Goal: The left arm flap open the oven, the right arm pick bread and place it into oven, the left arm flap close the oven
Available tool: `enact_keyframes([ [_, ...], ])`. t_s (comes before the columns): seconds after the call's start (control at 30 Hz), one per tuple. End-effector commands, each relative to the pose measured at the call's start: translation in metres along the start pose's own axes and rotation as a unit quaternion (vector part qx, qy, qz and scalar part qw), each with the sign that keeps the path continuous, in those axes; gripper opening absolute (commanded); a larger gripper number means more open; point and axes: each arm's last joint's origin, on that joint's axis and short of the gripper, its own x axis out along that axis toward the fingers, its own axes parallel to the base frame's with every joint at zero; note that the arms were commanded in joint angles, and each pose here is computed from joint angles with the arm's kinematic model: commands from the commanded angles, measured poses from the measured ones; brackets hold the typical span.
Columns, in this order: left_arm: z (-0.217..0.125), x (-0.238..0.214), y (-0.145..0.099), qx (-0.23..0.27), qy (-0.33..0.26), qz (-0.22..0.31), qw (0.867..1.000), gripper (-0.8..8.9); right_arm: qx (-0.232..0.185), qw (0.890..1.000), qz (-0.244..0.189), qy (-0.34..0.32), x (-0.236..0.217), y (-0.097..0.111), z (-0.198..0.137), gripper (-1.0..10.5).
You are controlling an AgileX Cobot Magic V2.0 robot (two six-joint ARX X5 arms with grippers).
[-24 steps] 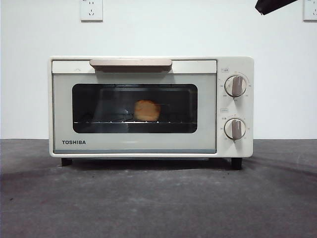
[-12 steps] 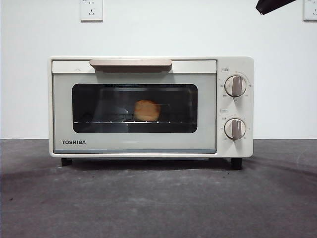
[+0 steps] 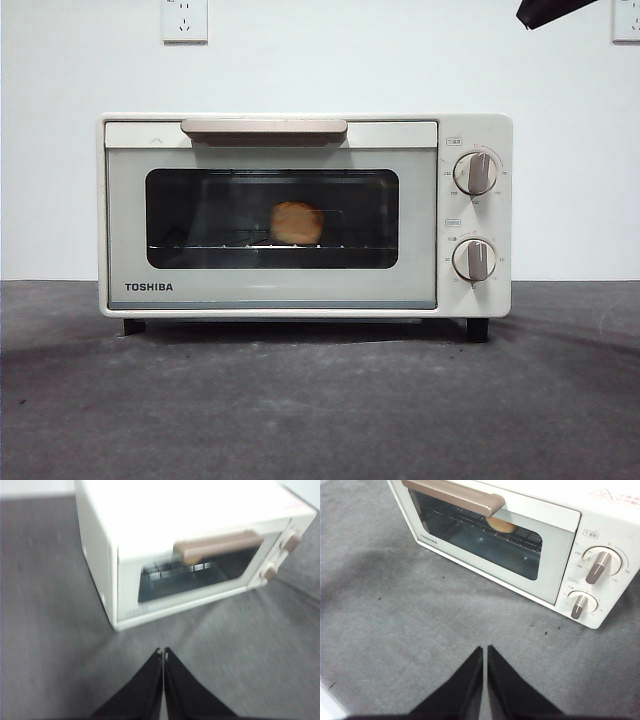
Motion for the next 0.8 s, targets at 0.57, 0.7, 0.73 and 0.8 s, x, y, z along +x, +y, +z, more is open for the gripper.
enact_keyframes([
  [0.57, -0.069, 0.026, 0.024, 0.084, -0.233, 0.193, 0.949, 0.16, 0.004, 1.000, 0.005, -0.007, -0.001, 0.002, 0.004, 0.1],
  [0.7, -0.095, 0.043, 0.030, 0.074, -0.206, 0.195, 0.956, 0.16, 0.004, 1.000, 0.005, -0.007, -0.001, 0.002, 0.004, 0.1],
  [0.73, -0.102, 0.047, 0.032, 0.071, -0.199, 0.194, 0.958, 0.16, 0.004, 1.000, 0.005, -0.007, -0.001, 0.002, 0.004, 0.1],
  [0.8, -0.112, 0.053, 0.034, 0.067, -0.188, 0.193, 0.961, 0.16, 0.004, 1.000, 0.005, -0.007, -0.001, 0.002, 0.004, 0.1],
])
